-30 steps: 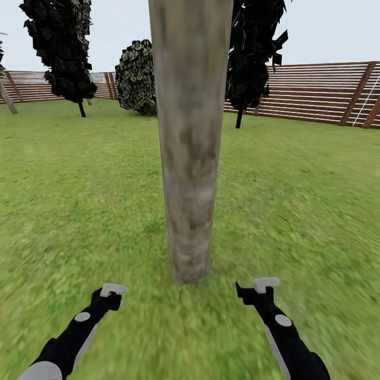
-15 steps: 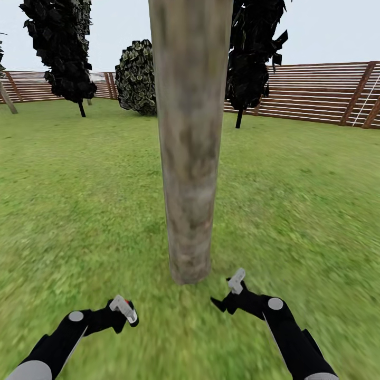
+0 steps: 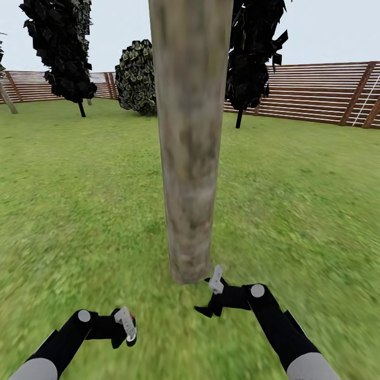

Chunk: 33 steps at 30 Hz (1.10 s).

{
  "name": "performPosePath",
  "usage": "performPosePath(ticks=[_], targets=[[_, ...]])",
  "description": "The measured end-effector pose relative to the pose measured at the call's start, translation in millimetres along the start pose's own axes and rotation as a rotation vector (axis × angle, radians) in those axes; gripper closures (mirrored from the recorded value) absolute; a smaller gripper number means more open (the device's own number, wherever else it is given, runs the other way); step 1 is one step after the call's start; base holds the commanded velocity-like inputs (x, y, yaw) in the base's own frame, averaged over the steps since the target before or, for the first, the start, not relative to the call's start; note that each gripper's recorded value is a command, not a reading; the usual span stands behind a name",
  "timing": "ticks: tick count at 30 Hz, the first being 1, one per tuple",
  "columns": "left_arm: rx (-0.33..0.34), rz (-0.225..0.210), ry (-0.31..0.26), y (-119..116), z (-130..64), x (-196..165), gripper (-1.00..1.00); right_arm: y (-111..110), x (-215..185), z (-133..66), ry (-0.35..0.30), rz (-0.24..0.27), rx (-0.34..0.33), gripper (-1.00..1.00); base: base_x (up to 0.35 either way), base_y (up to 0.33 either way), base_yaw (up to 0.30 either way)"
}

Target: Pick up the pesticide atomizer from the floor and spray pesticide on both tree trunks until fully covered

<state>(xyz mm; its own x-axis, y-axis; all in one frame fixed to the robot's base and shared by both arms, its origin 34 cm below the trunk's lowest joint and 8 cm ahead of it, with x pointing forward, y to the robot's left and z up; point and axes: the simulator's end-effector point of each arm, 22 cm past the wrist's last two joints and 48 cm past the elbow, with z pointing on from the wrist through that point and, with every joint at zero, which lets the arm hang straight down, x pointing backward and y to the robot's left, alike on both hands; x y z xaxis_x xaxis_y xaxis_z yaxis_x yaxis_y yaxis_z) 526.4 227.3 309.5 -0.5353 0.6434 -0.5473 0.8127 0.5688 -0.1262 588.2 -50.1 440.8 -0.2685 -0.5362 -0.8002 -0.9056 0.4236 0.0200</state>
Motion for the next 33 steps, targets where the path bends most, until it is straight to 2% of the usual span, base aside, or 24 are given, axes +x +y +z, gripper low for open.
performPosePath(ticks=[2,3,12,17,23,33], targets=[[0.001,0.018,0.03,0,0.3,6,1.0,4,-2,1.2,0.002,-0.01,-0.016,-1.0,0.0,0.0,0.0],[0.002,0.024,0.039,-1,0.4,8,1.0,6,-2,1.4,0.003,-0.012,-0.025,1.0,0.0,0.0,0.0],[0.015,0.049,0.064,-6,2.8,12,1.0,15,-1,1.9,0.009,-0.019,-0.066,1.0,0.0,0.0,0.0],[0.077,0.112,0.093,-26,11.1,10,1.0,19,5,1.7,0.034,-0.035,-0.082,1.0,0.0,0.0,0.0],[0.109,0.131,0.071,-42,21.0,-3,1.0,25,7,1.3,0.041,-0.037,-0.109,1.0,0.0,0.0,0.0],[0.167,0.143,-0.001,-82,46.0,-46,1.0,36,18,6.6,0.063,-0.026,-0.139,1.0,0.0,0.0,0.0]])
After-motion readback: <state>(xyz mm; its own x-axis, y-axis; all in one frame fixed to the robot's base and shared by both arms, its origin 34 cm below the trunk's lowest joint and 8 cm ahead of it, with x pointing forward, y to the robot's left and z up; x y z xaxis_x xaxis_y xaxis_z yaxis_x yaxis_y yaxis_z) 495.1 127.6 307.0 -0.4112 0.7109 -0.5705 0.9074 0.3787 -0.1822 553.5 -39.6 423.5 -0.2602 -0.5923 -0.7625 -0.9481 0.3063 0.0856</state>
